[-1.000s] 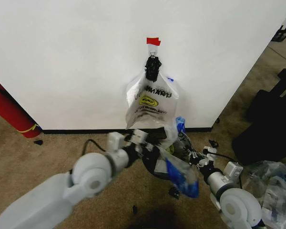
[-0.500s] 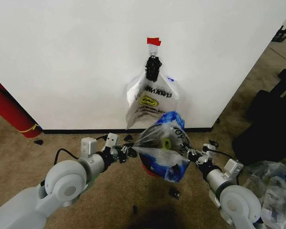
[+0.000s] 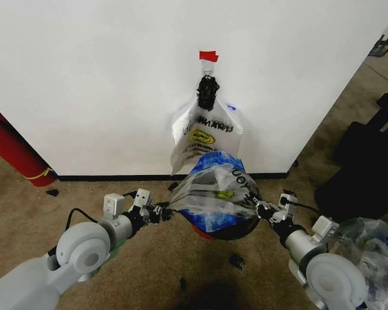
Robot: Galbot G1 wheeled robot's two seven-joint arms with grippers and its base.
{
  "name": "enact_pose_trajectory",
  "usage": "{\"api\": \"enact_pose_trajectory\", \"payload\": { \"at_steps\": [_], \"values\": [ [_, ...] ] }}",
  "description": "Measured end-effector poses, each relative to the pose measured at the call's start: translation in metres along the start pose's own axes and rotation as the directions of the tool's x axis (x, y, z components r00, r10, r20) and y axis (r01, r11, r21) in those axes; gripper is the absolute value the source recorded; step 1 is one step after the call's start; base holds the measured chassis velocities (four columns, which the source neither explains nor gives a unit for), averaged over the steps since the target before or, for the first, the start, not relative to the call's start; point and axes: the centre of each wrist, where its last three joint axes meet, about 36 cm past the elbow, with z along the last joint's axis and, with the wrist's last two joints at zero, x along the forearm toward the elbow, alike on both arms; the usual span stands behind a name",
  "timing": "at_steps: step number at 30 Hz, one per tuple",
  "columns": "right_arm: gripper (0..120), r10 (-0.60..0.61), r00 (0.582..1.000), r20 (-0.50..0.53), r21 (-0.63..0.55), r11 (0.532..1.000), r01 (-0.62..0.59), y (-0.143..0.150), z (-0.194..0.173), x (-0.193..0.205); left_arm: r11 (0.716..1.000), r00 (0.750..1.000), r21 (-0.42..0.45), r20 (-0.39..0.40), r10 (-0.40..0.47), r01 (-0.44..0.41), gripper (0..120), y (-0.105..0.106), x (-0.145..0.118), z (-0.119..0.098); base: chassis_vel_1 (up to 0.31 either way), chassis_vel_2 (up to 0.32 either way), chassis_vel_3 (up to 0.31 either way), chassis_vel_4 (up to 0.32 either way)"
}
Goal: Pick up the garbage bag from the wall and place it over the trash bin.
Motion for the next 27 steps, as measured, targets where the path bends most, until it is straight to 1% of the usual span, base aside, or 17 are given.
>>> {"api": "enact_pose_trajectory", "payload": {
  "at_steps": [3, 4, 7, 10, 11, 12, 16, 18, 19, 21, 23, 24, 25, 26, 27],
  "values": [
    [1, 0.0, 1.0, 0.003, -0.006, 1.0, 0.0, 0.0, 0.0, 0.0, 1.0, 1.0, 0.008, -0.001, 0.03, -0.03, 0, -0.008, 0.003, 0.004, 0.0, 0.0, 0.0, 0.0],
    [1, 0.0, 1.0, 0.003, -0.006, 1.0, 0.0, 0.0, 0.0, 0.0, 1.0, 1.0, 0.008, -0.001, 0.03, -0.03, 0, -0.008, 0.003, 0.004, 0.0, 0.0, 0.0, 0.0],
    [1, 0.007, 1.0, 0.004, -0.013, 1.0, -0.007, -0.001, 0.002, -0.001, 0.999, 0.999, 0.011, 0.008, 0.041, -0.041, 0, -0.018, 0.01, 0.006, 0.0, 0.0, 0.0, 0.0],
    [1, 0.026, 1.0, -0.003, -0.026, 0.999, -0.026, -0.006, 0.007, -0.006, 0.999, 0.999, 0.0, 0.038, 0.032, -0.032, 13, -0.028, 0.021, 0.004, 0.0, 0.0, 0.0, 0.0],
    [1, 0.034, 0.999, -0.005, -0.031, 0.999, -0.035, -0.008, 0.008, -0.008, 1.0, 0.998, -0.011, 0.06, 0.014, -0.013, 18, -0.03, 0.027, 0.001, 0.0, 0.0, 0.0, 0.0],
    [1, 0.034, 0.999, -0.005, -0.031, 0.999, -0.035, -0.008, 0.008, -0.008, 1.0, 0.998, -0.011, 0.06, 0.014, -0.013, 18, -0.03, 0.027, 0.001, 0.0, 0.0, 0.0, 0.0],
    [1, 0.05, 0.999, -0.003, -0.045, 0.998, -0.05, -0.012, 0.008, -0.014, 0.999, 0.993, -0.035, 0.114, -0.021, 0.025, 32, -0.035, 0.046, -0.002, 0.0, 0.0, 0.0, 0.0],
    [1, 0.065, 0.998, 0.001, -0.056, 0.996, -0.065, -0.016, 0.006, -0.014, 0.997, 0.987, -0.059, 0.157, -0.032, 0.042, 41, -0.04, 0.053, -0.002, 0.0, 0.0, 0.0, 0.0],
    [1, 0.065, 0.998, 0.001, -0.056, 0.996, -0.065, -0.016, 0.006, -0.014, 0.997, 0.987, -0.059, 0.157, -0.032, 0.042, 41, -0.04, 0.053, -0.002, 0.0, 0.0, 0.0, 0.0],
    [1, 0.081, 0.997, 0.002, -0.067, 0.994, -0.081, -0.02, 0.003, -0.016, 0.995, 0.977, -0.089, 0.209, -0.031, 0.05, 50, -0.048, 0.061, -0.003, 0.0, 0.0, 0.0, 0.0],
    [1, 0.093, 0.996, 0.001, -0.077, 0.993, -0.093, -0.023, 0.001, -0.017, 0.985, 0.966, -0.169, 0.26, 0.0, 0.045, 59, -0.057, 0.068, -0.002, 0.0, 0.0, 0.0, 0.0],
    [1, 0.098, 0.995, 0.001, -0.08, 0.992, -0.098, -0.024, 0.0, -0.017, 0.968, 0.959, -0.248, 0.282, 0.034, 0.039, 63, -0.062, 0.071, 0.0, 0.0, 0.0, 0.0, 0.0],
    [1, 0.101, 0.995, 0.002, -0.081, 0.992, -0.101, -0.025, -0.001, -0.017, 0.941, 0.951, -0.335, 0.303, 0.069, 0.039, 67, -0.066, 0.072, 0.004, 0.0, 0.0, 0.0, 0.0],
    [1, 0.105, 0.994, 0.001, -0.082, 0.991, -0.105, -0.025, -0.002, -0.016, 0.904, 0.94, -0.426, 0.324, 0.108, 0.043, 72, -0.068, 0.072, 0.007, 0.0, 0.0, 0.0, 0.0],
    [1, 0.105, 0.994, 0.001, -0.082, 0.991, -0.105, -0.025, -0.002, -0.016, 0.904, 0.94, -0.426, 0.324, 0.108, 0.043, 72, -0.068, 0.072, 0.007, 0.0, 0.0, 0.0, 0.0]
  ]
}}
